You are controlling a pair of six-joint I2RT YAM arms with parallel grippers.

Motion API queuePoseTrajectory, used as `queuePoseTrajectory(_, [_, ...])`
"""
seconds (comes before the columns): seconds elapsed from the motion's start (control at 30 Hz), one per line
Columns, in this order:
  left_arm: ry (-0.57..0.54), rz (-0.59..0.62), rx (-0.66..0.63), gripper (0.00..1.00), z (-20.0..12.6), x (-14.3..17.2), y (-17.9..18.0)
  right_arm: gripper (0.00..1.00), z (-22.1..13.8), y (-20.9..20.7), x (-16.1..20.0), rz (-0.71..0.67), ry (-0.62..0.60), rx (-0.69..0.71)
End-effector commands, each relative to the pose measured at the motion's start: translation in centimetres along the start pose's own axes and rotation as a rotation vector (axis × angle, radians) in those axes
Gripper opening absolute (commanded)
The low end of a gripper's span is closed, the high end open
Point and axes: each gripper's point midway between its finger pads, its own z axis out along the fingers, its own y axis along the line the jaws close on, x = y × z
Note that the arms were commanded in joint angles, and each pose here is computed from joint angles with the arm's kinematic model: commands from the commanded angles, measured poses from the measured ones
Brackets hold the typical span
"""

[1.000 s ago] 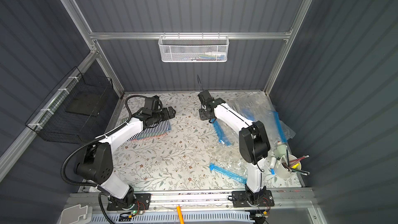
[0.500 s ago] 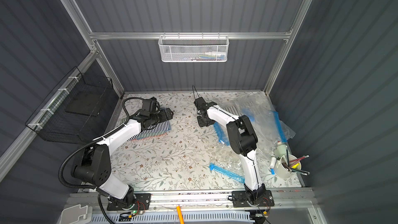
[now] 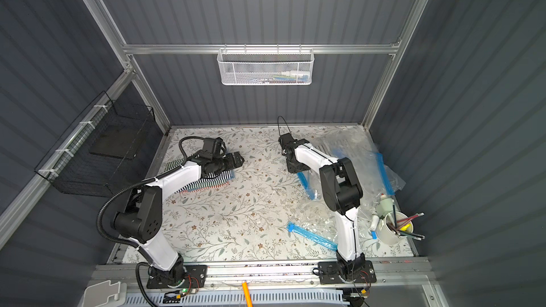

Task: Take the tank top out of the vacuum bag
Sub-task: Move the vacuum bag to the center of the board.

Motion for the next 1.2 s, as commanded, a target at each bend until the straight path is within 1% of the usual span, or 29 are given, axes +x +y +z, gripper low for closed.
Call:
queuePoseTrajectory(0.0, [-0.002,0.016,0.105,1.0,1.1,-0.4,-3.8,0.49,-0.1,-2.6,0.9,0.038,0.014,0.072])
queuePoseTrajectory(0.13, [0.017,0.037,0.158,1.0,3.5,0.4,-6.6,0.4,0.4,-3.7,1.6,0.09,0.032,0.045])
queuePoseTrajectory(0.17, [0.022,0.048,0.168,1.0,4.1,0.6,-7.5,0.36,0.6,-4.0,1.8,0.107,0.037,0.034])
queuePoseTrajectory(0.3, [0.009,0.092,0.18,1.0,6.3,1.1,-10.0,0.1,0.7,-4.3,2.3,0.156,0.031,-0.018])
queuePoseTrajectory(0.37, [0.02,0.103,0.181,1.0,7.8,2.1,-10.6,0.03,0.7,-4.4,2.4,0.181,0.026,-0.044])
queuePoseTrajectory(0.4, [-0.005,0.11,0.204,1.0,8.1,1.3,-12.1,0.0,0.7,-4.4,2.4,0.198,0.024,-0.066])
queuePoseTrajectory(0.5, [0.014,0.116,0.224,1.0,10.2,2.4,-13.6,0.0,0.6,-5.0,2.7,0.24,0.011,-0.091])
queuePoseTrajectory(0.6, [0.01,0.12,0.243,1.0,11.7,3.2,-15.0,0.0,0.4,-5.4,2.8,0.25,0.002,-0.092])
queuePoseTrajectory(0.77, [0.003,0.165,0.227,0.96,13.5,4.2,-16.8,0.0,-0.2,-5.6,3.0,0.262,-0.021,-0.125])
queuePoseTrajectory(0.83, [-0.002,0.191,0.199,0.94,14.3,4.7,-17.3,0.0,-0.6,-5.6,3.0,0.265,-0.033,-0.138])
queuePoseTrajectory(0.9, [0.005,0.22,0.201,0.92,15.0,5.5,-18.1,0.0,-0.8,-5.6,3.0,0.266,-0.043,-0.146])
queuePoseTrajectory(0.97, [0.022,0.246,0.187,0.87,15.9,6.4,-18.6,0.0,-1.0,-5.8,3.0,0.268,-0.05,-0.143])
queuePoseTrajectory(1.03, [0.036,0.272,0.15,0.85,16.6,6.9,-18.6,0.0,-1.1,-6.0,2.9,0.275,-0.062,-0.138])
queuePoseTrajectory(1.17, [0.058,0.351,0.06,0.76,18.1,8.1,-18.3,0.0,-1.8,-6.2,2.8,0.29,-0.087,-0.152])
